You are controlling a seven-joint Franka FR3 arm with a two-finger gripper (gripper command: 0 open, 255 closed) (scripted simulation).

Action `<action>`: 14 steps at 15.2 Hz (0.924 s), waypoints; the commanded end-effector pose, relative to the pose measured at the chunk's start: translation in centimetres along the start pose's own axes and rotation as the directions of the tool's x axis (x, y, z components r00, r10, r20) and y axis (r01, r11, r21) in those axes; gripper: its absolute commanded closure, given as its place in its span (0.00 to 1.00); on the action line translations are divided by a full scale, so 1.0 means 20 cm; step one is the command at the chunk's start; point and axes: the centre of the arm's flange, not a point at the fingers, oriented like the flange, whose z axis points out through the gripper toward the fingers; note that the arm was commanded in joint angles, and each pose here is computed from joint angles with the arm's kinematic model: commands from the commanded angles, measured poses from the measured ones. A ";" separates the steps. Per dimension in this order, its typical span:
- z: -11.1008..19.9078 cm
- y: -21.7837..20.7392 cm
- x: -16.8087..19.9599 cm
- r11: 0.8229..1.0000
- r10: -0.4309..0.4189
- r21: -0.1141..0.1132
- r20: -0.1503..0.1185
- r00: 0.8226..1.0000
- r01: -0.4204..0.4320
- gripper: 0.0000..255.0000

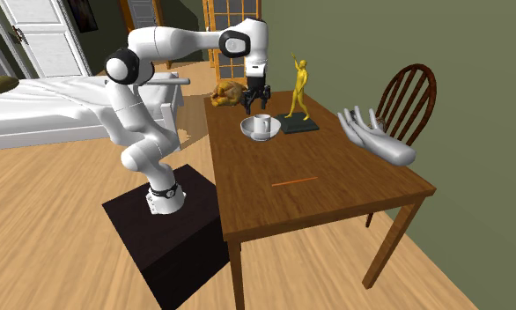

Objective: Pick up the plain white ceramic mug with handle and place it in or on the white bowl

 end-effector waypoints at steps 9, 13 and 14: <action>-0.25 0.00 0.00 1.000 0.000 0.000 0.000 1.000 0.000 0.00; -0.25 0.00 0.00 1.000 0.000 0.000 0.000 1.000 0.000 0.00; -0.25 0.00 0.00 1.000 0.000 0.000 0.000 1.000 0.000 0.00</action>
